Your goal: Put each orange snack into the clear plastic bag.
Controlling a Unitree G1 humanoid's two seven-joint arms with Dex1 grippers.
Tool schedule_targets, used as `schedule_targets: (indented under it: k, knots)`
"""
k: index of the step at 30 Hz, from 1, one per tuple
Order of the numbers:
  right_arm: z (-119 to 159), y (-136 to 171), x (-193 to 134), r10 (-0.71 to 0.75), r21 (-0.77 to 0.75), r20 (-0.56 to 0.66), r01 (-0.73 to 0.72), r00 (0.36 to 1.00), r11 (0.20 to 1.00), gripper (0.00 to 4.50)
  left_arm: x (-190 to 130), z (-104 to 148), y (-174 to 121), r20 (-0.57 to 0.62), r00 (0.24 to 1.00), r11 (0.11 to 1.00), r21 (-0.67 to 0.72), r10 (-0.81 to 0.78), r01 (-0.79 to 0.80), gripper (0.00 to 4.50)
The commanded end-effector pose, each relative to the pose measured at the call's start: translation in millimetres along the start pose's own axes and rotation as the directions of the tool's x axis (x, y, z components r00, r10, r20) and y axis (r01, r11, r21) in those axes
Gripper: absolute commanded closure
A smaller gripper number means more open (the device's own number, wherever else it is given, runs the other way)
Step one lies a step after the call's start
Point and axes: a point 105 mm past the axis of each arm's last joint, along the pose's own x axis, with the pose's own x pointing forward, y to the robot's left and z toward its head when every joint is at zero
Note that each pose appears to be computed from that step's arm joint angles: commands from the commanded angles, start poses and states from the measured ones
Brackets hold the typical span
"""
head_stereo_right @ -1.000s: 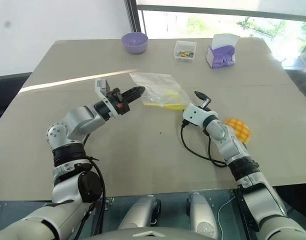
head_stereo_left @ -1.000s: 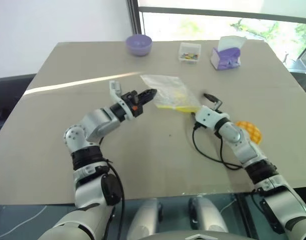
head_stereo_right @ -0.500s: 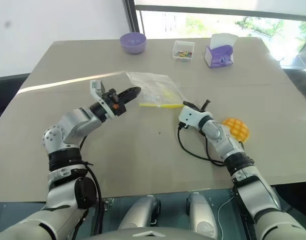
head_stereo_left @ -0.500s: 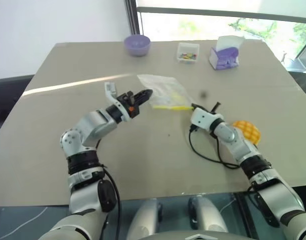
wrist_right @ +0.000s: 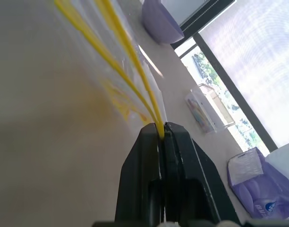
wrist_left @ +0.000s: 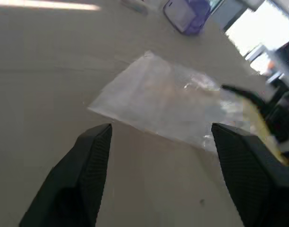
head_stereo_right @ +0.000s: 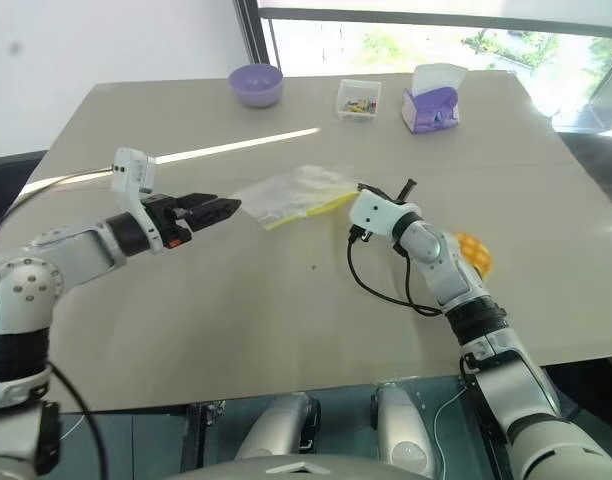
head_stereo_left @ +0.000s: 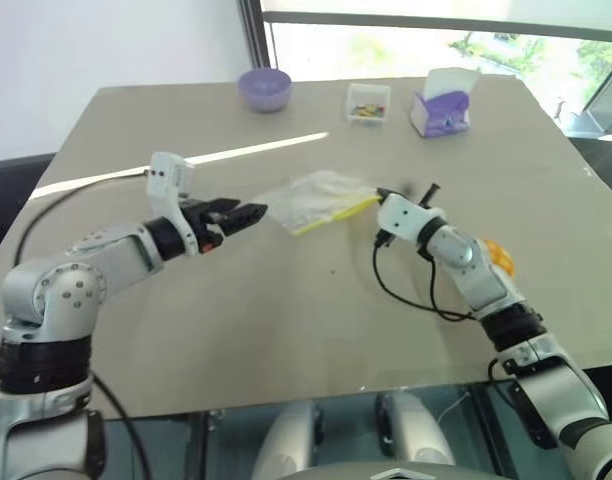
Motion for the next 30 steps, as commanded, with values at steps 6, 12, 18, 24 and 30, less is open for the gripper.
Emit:
schedule_targets:
  k: [6,12,18,24,30]
  knots:
    - [36,-3,10,-0.007,-0.056,-0.005,0.007,1.000,0.998,4.50,-8,11,-53,-0.030,0.985,0.848,0.505,-0.172,0.164,0.99]
    - [46,3,15,0.010,-0.048,-0.003,-0.010,1.000,0.999,4.50,-3,-4,-45,-0.101,0.989,0.802,0.579,-0.108,0.147,0.99]
    - [53,7,15,0.013,-0.043,0.000,-0.013,1.000,0.999,4.50,12,-8,-41,-0.084,0.994,0.794,0.599,-0.072,0.108,0.99]
    - [55,8,16,0.006,-0.032,-0.009,-0.007,1.000,0.999,4.50,16,-13,-31,-0.116,0.991,0.786,0.607,-0.063,0.121,1.50]
    - [60,7,19,-0.019,-0.018,-0.012,0.018,1.000,1.000,4.50,18,-19,-31,-0.158,0.982,0.786,0.592,-0.101,0.176,2.74]
